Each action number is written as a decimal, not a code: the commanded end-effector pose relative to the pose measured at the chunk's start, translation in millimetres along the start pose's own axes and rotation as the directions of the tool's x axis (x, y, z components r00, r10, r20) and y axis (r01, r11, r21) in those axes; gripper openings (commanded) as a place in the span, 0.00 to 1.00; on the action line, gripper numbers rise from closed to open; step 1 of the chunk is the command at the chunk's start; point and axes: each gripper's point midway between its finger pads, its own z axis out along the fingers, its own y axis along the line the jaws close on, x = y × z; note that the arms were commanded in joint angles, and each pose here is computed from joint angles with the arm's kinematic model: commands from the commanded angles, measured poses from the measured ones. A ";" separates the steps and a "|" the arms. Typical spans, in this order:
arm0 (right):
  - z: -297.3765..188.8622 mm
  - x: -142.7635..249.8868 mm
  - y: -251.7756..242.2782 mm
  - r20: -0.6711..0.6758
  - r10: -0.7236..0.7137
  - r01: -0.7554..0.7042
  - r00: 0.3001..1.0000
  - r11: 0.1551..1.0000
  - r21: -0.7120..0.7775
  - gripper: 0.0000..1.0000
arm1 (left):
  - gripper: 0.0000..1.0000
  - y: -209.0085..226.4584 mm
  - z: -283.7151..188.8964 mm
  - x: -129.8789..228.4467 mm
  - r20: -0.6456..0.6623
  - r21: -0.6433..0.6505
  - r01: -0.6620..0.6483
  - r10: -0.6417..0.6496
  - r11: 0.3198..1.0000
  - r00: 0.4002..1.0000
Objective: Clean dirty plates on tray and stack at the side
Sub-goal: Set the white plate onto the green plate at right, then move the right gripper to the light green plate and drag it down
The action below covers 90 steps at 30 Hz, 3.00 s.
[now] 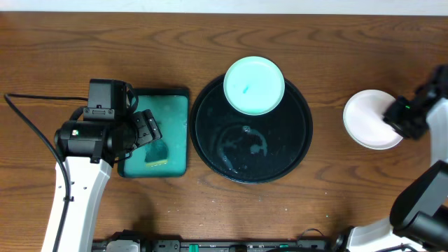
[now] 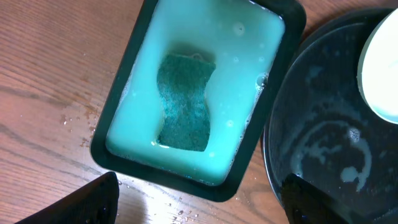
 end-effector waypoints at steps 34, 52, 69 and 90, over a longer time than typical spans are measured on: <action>67.4 126.8 247.1 0.106 -0.686 0.693 0.720 0.699 -0.175 0.01 | 0.84 -1.5 -5.6 -5.2 0.019 0.005 0.003 -0.003 1.000 1.000; 85.2 152.5 224.7 0.078 -0.817 0.813 0.571 0.549 -0.192 0.56 | 0.84 -1.5 -5.6 -5.2 0.019 0.005 0.003 -0.003 1.000 1.000; 67.3 243.7 156.1 -0.473 -0.443 0.422 0.762 0.893 -0.158 0.01 | 0.97 -10.6 -6.4 -18.0 0.068 0.048 0.028 -0.031 0.998 0.997; 42.6 233.3 201.2 -0.289 -0.521 0.445 0.803 0.848 -0.289 0.11 | 0.55 26.5 118.8 34.8 -0.206 -0.146 0.006 -0.037 0.989 0.978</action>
